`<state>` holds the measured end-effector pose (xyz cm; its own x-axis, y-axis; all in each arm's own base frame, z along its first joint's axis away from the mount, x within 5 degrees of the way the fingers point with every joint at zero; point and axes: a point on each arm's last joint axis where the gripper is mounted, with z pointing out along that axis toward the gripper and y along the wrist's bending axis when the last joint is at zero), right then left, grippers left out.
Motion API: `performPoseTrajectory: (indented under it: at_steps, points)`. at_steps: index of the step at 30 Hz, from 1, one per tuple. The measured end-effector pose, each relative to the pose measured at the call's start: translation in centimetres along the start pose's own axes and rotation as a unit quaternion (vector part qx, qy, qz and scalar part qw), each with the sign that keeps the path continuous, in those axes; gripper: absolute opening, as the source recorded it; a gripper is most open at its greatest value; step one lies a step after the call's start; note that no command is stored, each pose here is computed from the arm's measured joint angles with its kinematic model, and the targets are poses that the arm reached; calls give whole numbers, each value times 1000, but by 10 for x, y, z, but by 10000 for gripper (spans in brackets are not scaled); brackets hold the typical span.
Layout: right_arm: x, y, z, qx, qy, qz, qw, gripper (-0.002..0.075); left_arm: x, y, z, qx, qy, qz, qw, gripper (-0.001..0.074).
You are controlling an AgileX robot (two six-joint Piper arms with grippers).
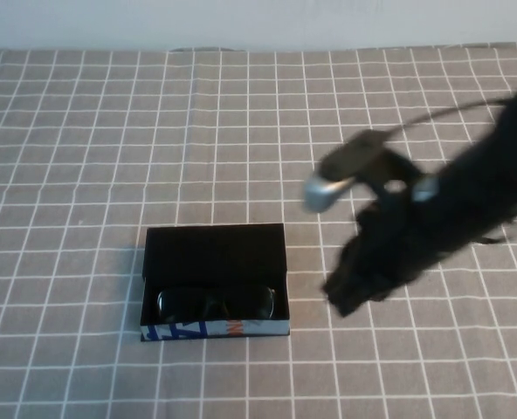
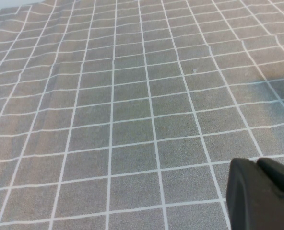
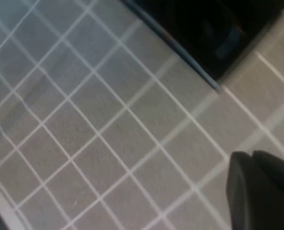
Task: Take glasses out of glasses case
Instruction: Pick up the glasses from the glasses case
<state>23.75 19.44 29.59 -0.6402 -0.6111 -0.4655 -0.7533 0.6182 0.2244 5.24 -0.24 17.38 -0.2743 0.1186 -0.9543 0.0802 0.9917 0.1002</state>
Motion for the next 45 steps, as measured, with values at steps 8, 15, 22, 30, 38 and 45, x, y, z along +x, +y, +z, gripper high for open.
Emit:
performPoseTrajectory:
  at_steps: [8, 15, 22, 30, 38, 45]
  points:
    - [-62, 25, 49, -43, 27, -245, 968, 4, 0, 0, 0, 0, 0, 0, 1000, -4]
    - [-86, 20, 96, -71, 69, -344, 934, 133, 0, 0, 0, 0, 0, 0, 1000, -5]
    - [-105, 14, 131, -72, 83, -365, 924, 279, 0, 0, 0, 0, 0, 0, 1000, -4]
    - [-113, 7, 150, -66, 88, -371, 922, 296, 0, 0, 0, 0, 0, 0, 1000, -4]
    - [-111, 4, 157, -64, 97, -372, 921, 296, 0, 0, 0, 0, 0, 0, 1000, -4]
    - [-111, 4, 158, -64, 98, -372, 921, 283, 0, 0, 0, 0, 0, 0, 1000, -4]
